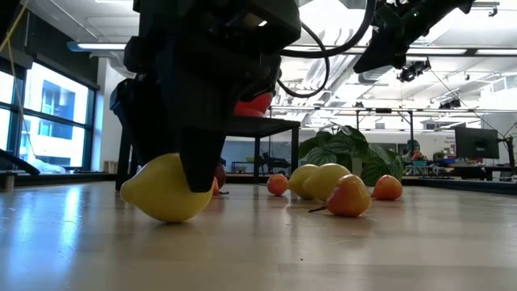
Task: Pick & Place Fruit
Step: Put the bottom yellow lemon into the red basket on the shelf
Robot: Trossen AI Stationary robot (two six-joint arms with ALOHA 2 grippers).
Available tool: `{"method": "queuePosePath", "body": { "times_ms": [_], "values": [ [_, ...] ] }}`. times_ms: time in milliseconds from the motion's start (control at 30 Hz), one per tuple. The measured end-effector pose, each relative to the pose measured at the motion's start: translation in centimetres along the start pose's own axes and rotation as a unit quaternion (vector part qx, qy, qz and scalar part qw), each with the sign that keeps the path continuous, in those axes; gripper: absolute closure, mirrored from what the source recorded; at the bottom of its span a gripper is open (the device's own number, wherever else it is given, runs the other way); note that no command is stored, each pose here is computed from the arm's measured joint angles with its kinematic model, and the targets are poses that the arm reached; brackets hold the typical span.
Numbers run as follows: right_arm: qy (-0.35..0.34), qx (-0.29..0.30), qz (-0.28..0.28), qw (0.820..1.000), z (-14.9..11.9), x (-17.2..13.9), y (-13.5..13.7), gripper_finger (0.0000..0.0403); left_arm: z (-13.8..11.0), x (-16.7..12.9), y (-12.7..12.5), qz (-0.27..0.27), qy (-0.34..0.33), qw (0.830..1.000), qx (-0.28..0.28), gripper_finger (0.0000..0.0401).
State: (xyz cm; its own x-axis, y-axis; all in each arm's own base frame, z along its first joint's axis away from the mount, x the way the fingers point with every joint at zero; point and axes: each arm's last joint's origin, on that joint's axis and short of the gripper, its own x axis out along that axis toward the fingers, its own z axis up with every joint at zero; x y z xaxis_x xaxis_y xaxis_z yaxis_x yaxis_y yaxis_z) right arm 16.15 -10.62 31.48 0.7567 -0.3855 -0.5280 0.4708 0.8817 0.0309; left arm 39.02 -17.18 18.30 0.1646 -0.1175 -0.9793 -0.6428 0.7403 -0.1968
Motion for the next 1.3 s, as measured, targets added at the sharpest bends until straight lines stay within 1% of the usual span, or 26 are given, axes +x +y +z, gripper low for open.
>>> {"method": "queuePosePath", "body": {
  "times_ms": [233,500,667,1300],
  "values": [
    [0.000,0.000,0.000,1.000,0.00,0.00,0.00,0.0353,0.01,-0.01,-0.02,-0.001,0.000,1.000,0.000,0.0117],
    [0.000,0.000,0.000,1.000,0.00,0.00,0.00,0.0353,0.03,0.01,-0.07,-0.003,-0.002,1.000,0.000,0.0166],
    [0.001,0.000,0.000,1.000,-0.02,0.00,0.00,0.0353,0.11,0.01,-0.23,-0.011,-0.006,1.000,0.001,0.0183],
    [0.001,0.000,0.000,1.000,-0.03,0.00,0.00,0.0353,0.04,0.01,-0.19,-0.011,0.004,1.000,0.003,0.0189]
  ]
}}
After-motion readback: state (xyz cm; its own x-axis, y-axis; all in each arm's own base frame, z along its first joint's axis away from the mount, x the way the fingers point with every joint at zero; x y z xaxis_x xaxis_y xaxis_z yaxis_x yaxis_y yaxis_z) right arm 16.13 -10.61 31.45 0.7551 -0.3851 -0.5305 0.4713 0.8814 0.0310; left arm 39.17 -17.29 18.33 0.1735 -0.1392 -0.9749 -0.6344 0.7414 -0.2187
